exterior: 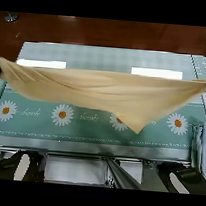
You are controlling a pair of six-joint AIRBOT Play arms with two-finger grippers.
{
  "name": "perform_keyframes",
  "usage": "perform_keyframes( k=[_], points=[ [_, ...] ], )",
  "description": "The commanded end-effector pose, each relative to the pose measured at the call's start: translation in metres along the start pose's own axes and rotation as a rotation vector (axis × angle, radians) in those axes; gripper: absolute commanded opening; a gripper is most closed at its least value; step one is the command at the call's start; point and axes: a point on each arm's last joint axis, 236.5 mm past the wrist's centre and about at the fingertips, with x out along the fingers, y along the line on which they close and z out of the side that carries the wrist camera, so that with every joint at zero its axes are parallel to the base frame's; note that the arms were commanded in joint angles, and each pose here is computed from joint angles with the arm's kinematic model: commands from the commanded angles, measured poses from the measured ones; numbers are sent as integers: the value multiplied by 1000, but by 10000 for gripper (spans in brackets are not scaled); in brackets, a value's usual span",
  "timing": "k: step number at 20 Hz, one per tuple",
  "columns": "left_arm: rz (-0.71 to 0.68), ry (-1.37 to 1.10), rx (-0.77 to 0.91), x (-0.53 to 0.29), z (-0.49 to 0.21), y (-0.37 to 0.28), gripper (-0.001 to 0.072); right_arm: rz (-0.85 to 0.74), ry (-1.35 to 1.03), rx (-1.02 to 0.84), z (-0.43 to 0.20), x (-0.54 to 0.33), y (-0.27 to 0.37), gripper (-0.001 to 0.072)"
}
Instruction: Fold the shirts.
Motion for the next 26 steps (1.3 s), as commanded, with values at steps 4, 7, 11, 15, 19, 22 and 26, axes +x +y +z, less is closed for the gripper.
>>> perform_keyframes(
  k=[4,7,11,15,19,22,26],
  points=[
    [47,189,-171,105,-75,51,32,66,112,158,19,163,-15,20],
    [84,246,-214,150,-93,71,32,231,83,293,37,210,-1,20],
    [56,302,-344,184,-101,74,32,298,156,442,24,263,5,20],
    [-13,342,-360,182,-87,56,120,322,209,510,13,278,6,212],
    [1,452,-278,143,-69,79,703,333,348,447,2,239,-22,626],
    [97,439,-431,121,-71,128,701,198,368,390,-23,207,-72,625],
    [-129,541,-677,134,-129,98,699,257,247,469,-64,193,-52,623]
  ],
)
